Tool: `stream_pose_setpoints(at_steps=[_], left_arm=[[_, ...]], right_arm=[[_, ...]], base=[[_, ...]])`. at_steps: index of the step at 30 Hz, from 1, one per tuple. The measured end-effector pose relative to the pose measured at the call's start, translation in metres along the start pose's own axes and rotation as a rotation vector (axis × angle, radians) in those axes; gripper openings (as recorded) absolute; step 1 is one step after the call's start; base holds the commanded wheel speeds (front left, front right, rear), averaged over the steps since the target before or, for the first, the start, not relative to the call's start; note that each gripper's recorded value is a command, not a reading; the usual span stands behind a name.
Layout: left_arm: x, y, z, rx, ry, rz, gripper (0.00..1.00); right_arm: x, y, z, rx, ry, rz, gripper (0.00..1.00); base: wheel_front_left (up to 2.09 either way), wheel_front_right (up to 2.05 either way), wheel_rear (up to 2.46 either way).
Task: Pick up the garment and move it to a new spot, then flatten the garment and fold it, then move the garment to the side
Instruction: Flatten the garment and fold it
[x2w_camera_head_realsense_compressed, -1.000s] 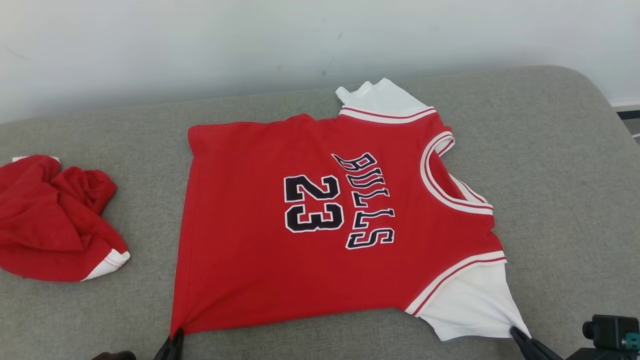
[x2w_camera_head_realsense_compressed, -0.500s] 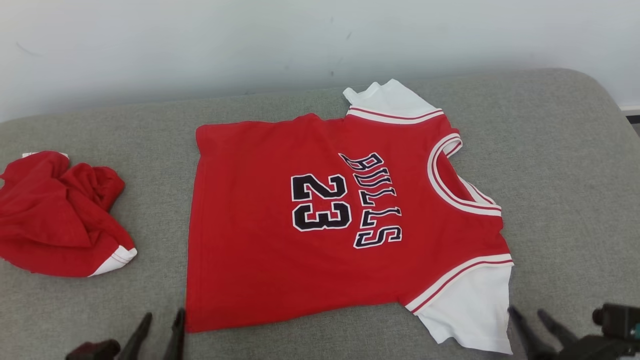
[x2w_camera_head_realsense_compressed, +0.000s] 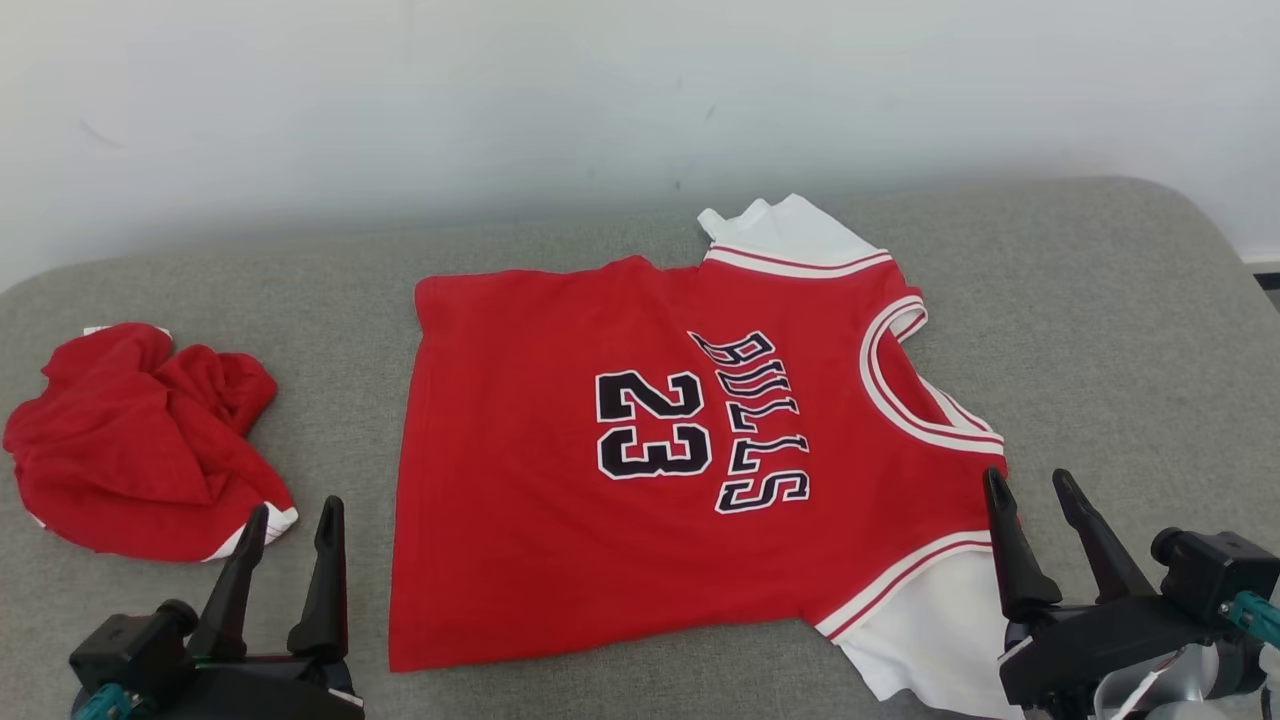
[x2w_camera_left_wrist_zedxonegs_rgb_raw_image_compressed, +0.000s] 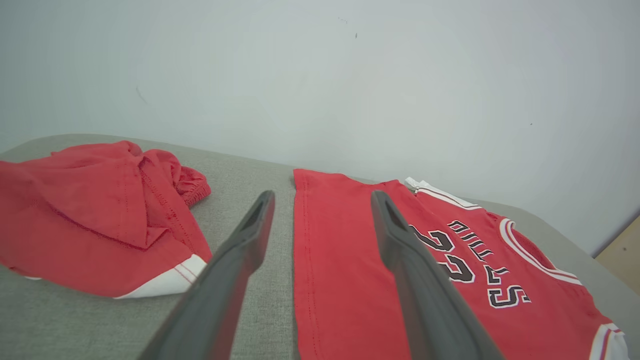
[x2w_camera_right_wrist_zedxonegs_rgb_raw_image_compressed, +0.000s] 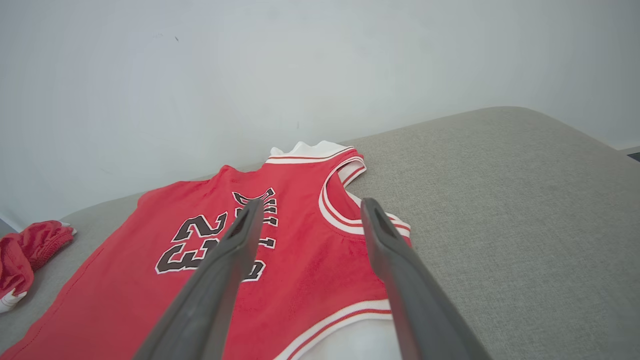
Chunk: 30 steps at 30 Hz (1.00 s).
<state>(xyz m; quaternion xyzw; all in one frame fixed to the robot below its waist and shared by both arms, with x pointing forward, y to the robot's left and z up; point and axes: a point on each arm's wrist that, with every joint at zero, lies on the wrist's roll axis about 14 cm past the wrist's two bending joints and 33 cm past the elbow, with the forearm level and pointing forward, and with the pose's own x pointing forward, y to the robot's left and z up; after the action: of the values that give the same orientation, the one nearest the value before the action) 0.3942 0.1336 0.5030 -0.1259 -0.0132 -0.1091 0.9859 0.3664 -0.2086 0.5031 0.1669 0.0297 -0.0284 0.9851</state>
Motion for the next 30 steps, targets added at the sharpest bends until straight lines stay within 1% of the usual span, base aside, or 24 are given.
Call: stream_pose_setpoints(at_steps=[3, 9, 17, 22, 30], left_arm=[[-0.003, 0.004, 0.007, 0.005, -0.026, 0.044, 1.00], [-0.013, 0.011, 0.019, 0.061, -0.059, 0.095, 1.00], [-0.042, 0.027, 0.012, 0.079, -0.035, 0.164, 1.00], [-0.052, 0.032, 0.009, 0.083, -0.024, 0.184, 1.00], [-0.053, 0.030, 0.005, 0.080, -0.006, 0.176, 1.00]], right_arm=[[0.000, 0.004, 0.002, -0.002, -0.023, 0.005, 1.00], [0.001, 0.012, 0.003, -0.015, -0.045, 0.029, 1.00], [0.004, 0.031, -0.001, -0.042, -0.045, 0.085, 1.00], [0.006, 0.040, -0.008, -0.042, -0.030, 0.110, 1.00], [0.006, 0.036, -0.012, -0.049, -0.022, 0.100, 1.00]], base=[[0.00, 0.00, 0.00], [0.00, 0.00, 0.00], [0.00, 0.00, 0.00], [0.00, 0.00, 0.00], [0.00, 0.00, 0.00]])
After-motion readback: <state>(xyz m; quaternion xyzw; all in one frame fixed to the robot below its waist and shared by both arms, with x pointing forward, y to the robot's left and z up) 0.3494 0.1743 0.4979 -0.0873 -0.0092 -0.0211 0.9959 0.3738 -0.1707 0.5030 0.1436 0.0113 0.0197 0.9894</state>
